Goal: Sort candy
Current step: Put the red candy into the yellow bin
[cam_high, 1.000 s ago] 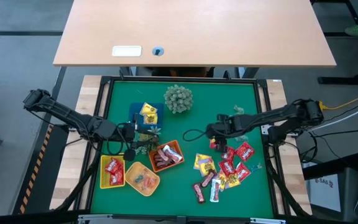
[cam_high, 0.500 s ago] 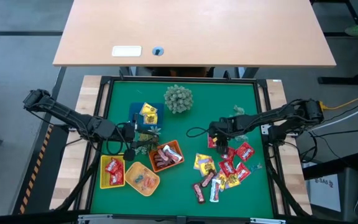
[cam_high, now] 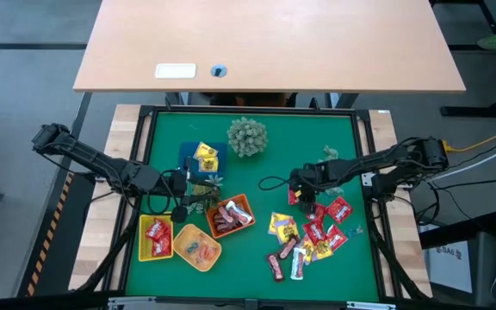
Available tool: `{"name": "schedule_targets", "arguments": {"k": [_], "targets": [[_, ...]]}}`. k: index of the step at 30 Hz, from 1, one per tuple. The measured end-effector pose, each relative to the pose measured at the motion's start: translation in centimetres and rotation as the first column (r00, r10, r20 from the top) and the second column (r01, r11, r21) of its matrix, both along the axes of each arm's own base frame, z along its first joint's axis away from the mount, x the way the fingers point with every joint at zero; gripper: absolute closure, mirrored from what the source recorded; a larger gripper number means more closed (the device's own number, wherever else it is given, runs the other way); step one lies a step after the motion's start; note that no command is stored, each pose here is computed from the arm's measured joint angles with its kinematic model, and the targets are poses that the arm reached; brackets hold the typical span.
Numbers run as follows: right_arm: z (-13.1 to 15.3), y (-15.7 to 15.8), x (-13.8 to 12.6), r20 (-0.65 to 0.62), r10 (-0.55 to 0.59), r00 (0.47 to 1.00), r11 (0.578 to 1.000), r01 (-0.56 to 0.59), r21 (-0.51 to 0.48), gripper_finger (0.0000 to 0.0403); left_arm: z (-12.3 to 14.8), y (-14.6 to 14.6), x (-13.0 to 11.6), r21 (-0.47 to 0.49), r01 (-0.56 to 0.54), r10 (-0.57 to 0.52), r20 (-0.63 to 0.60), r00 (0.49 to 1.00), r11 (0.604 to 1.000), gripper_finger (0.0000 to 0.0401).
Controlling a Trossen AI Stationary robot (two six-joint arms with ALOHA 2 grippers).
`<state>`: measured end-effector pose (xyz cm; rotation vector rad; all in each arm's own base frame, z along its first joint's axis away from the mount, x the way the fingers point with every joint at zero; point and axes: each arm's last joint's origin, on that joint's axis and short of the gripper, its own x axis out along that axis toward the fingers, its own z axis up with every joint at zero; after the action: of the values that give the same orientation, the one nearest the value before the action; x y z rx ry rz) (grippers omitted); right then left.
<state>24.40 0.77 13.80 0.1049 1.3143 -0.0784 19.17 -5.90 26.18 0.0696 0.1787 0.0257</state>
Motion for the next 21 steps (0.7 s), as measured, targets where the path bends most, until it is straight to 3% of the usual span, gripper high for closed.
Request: {"name": "schedule_targets", "arguments": {"k": [9,21], "targets": [[0.5,0.0,0.4,0.007,0.010,1.000,1.000,-0.010,-0.003,0.0388,0.0,0.0,0.0,0.000,0.000,0.000,0.000,1.000,1.000,0.0264],[5.6,0.1,4.4,0.209,0.029,0.977,1.000,-0.028,-0.009,0.0386,-0.2,-0.1,0.5,-0.029,-0.014,0.014,0.011,1.000,0.999,0.0264]]}}
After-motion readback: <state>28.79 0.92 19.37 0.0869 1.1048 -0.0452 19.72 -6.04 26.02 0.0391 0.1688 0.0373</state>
